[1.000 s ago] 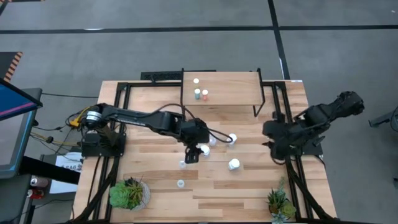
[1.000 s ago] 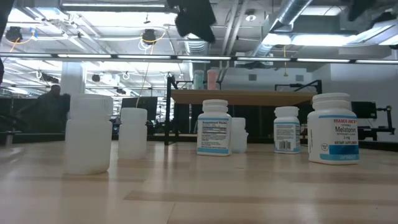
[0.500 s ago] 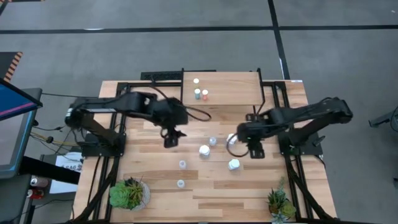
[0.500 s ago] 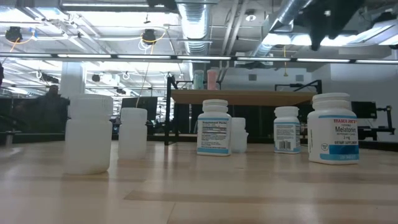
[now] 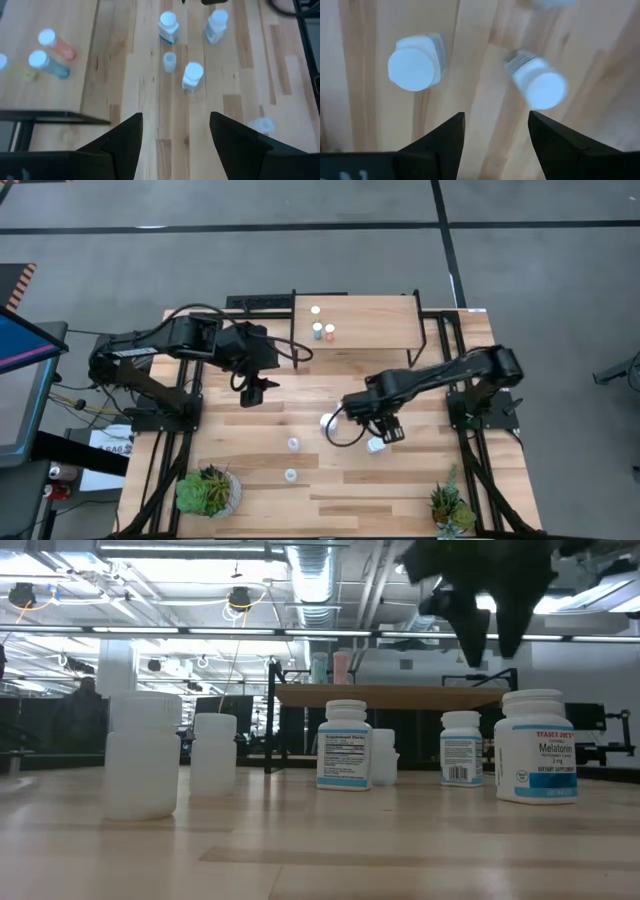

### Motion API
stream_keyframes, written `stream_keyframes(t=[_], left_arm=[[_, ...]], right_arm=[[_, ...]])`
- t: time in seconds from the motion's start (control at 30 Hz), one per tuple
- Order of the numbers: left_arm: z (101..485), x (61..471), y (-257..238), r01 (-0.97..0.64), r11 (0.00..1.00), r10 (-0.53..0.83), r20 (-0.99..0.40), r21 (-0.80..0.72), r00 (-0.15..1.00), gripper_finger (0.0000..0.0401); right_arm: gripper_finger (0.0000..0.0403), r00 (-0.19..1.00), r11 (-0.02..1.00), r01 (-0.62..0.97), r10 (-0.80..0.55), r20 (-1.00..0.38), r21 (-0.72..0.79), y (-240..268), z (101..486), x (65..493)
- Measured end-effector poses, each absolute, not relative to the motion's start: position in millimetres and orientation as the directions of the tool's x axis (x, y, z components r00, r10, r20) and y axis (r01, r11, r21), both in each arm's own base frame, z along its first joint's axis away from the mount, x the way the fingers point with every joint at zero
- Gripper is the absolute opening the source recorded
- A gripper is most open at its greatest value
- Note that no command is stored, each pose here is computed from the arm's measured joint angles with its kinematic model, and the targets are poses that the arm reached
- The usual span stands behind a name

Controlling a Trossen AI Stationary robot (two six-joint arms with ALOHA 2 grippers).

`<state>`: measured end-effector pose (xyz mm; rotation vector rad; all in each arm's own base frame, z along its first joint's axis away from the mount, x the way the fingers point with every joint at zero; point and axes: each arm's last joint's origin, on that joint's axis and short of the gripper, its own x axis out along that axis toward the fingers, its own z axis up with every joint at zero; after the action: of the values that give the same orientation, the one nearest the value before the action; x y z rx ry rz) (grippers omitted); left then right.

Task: Pick and place medicine bottles onto shelf by color
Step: Put the top white pill bottle on the shelf

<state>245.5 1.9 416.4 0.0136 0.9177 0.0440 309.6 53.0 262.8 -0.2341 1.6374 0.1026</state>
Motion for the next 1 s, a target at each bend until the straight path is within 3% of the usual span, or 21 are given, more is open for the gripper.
stream_keyframes(t=[0.2, 0.33, 0.53, 0.8, 1.0], left_arm=[[412.9, 239.3, 2.7, -0.045, 0.997, 0.072, -0.832, 0.057, 0.550, 0.0217], [412.3, 238.1, 3.7, -0.047, 0.994, 0.107, -0.837, 0.097, 0.537, 0.0217], [411.0, 236.2, 4.0, -0.043, 0.993, 0.116, -0.848, 0.109, 0.517, 0.0217], [408.8, 231.1, 4.0, -0.046, 0.993, 0.118, -0.874, 0.110, 0.472, 0.0217], [409.8, 229.3, 4.0, -0.051, 0.993, 0.118, -0.872, 0.107, 0.474, 0.0217]], right_arm=[[0.0240, -0.230, 0.977, -0.195, -0.126, -0.965, -0.081, 56.2, 247.0, 330.4], [0.0240, -0.241, 0.979, -0.187, -0.127, -0.962, -0.082, 58.6, 246.7, 346.9], [0.0240, -0.173, 0.986, -0.143, -0.106, -0.979, -0.081, 45.0, 264.0, 354.2], [0.0240, -0.048, 0.995, -0.063, -0.082, -0.995, -0.079, 17.1, 303.5, 324.7], [0.0240, 0.174, 0.996, 0.068, -0.072, -0.982, -0.061, 7.8, 328.2, 279.3]])
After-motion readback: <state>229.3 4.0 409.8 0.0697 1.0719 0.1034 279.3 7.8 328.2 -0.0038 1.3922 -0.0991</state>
